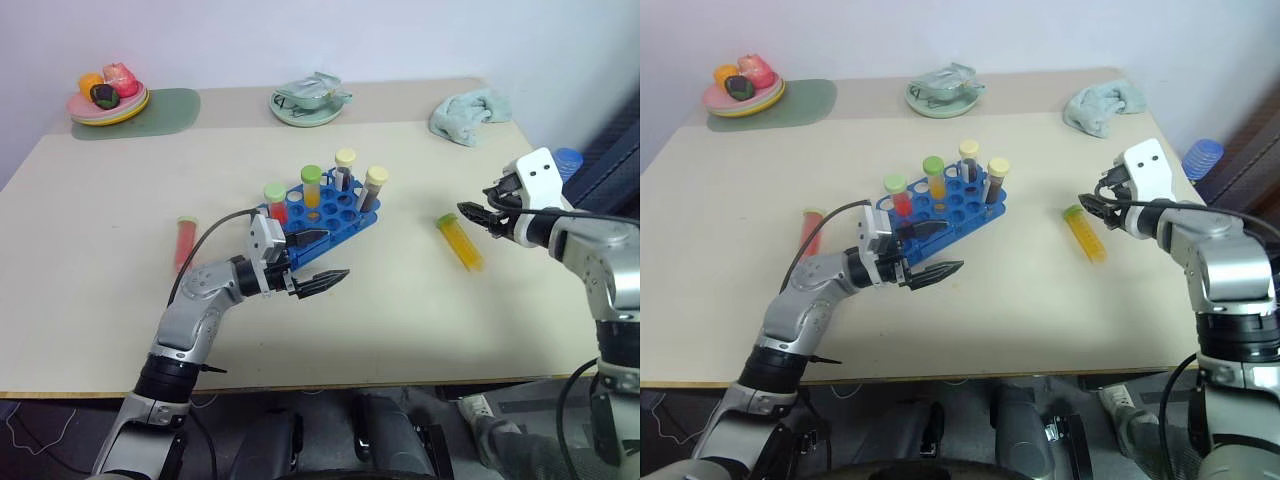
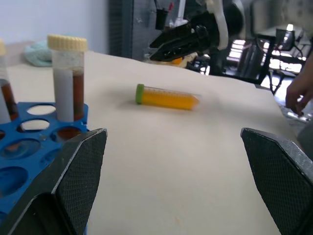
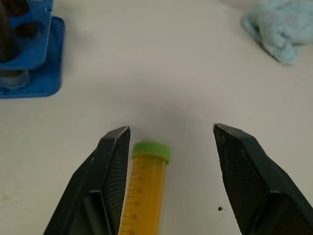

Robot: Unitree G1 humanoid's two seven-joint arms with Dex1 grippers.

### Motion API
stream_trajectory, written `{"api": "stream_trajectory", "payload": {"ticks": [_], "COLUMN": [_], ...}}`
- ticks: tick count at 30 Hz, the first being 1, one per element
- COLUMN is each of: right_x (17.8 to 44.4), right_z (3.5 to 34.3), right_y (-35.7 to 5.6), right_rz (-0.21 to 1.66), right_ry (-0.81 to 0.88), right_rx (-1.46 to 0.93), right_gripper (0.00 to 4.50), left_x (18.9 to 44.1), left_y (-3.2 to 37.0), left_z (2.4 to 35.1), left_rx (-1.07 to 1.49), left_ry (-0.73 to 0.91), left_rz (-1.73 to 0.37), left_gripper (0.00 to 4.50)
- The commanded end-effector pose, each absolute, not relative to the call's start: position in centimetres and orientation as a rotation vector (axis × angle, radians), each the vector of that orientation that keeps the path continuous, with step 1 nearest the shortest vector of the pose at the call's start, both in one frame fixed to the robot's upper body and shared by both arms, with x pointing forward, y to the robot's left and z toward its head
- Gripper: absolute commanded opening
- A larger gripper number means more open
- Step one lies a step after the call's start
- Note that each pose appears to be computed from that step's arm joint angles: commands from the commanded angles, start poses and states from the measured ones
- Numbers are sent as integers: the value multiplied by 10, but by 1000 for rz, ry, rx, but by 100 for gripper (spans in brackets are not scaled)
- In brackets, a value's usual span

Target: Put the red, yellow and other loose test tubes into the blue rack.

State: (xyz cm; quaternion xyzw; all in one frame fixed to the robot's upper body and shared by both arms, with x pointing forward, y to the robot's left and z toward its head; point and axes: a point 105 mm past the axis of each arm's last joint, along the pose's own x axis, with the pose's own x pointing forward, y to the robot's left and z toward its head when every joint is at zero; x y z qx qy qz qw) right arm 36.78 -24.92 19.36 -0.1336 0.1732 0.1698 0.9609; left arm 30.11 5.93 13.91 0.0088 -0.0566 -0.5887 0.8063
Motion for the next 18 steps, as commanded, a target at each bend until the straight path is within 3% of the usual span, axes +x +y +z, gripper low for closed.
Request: {"api": "stream_trajectory", "payload": {"ticks": [1,18], "right_x": [373,379], "right_z": [195,145], "right_y": [-250,-264], "right_rz": [369,421], "right_ry": [444,760], "right_rx": [-236,-261], "right_gripper": [271,271], "left_x": [297,288], "left_y": [59,65], "left_z": [143,137], "left_rx": [100,174], "left_ry": [-137,-114], "left_rz": [-1302,-1269], "left_gripper": [450,450]}}
